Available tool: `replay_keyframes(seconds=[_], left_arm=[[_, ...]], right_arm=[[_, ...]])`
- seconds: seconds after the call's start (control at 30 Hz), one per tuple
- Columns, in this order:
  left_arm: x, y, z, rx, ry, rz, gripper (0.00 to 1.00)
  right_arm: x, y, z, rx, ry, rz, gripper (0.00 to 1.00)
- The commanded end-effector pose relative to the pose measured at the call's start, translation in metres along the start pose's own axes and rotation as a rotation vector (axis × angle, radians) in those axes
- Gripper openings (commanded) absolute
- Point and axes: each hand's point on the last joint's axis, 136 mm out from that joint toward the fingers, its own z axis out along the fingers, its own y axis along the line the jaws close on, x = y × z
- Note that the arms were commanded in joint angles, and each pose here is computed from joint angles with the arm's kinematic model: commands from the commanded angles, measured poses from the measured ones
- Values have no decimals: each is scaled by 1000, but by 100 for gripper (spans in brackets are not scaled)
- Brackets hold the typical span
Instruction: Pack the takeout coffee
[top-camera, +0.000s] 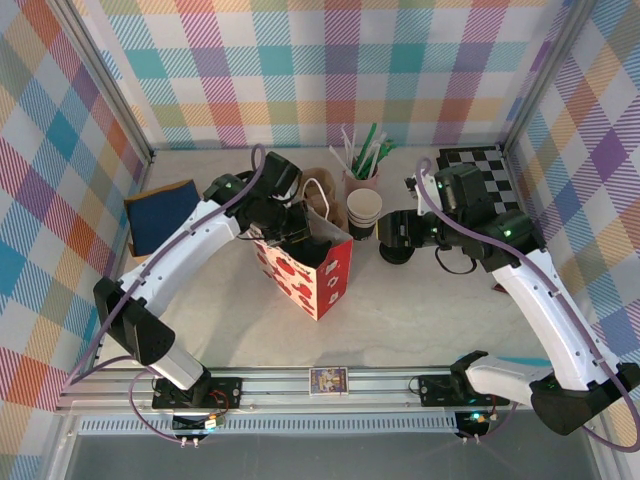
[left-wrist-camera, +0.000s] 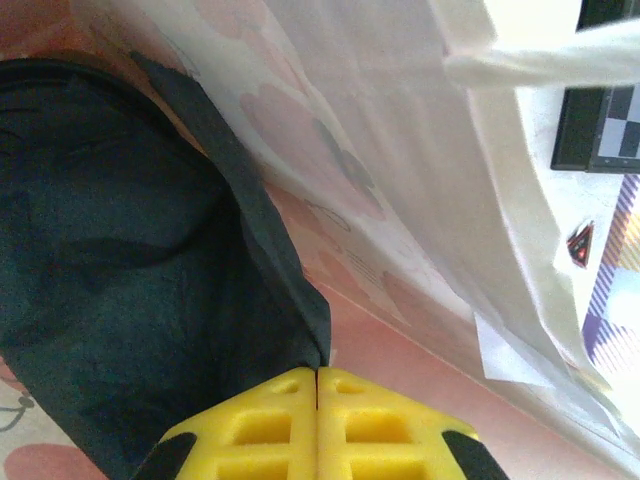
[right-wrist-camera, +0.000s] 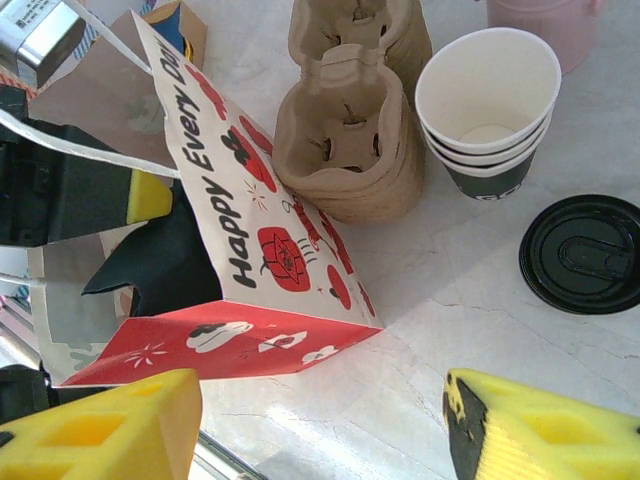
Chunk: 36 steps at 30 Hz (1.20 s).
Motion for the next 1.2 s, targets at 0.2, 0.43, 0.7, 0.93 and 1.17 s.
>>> replay_keyframes(seconds=[0.2, 0.43, 0.7, 0.93, 1.17], left_arm=[[-9, 1, -15, -42, -18, 42, 26], [-18, -9, -48, -32, -83, 58, 72], [-26, -19, -83, 26, -176, 52, 82], [-30, -24, -107, 62, -236, 38, 83], [-42, -46, -145, 190, -342, 41, 82]], right_arm=[[-8, -1, 1, 0, -29, 16, 66], [-12, 2, -1, -7, -40, 10, 66], [-15, 5, -1, -16, -36, -4, 68], [-17, 10, 1, -41, -29, -9, 68], [-15, 16, 5, -85, -8, -16, 67]])
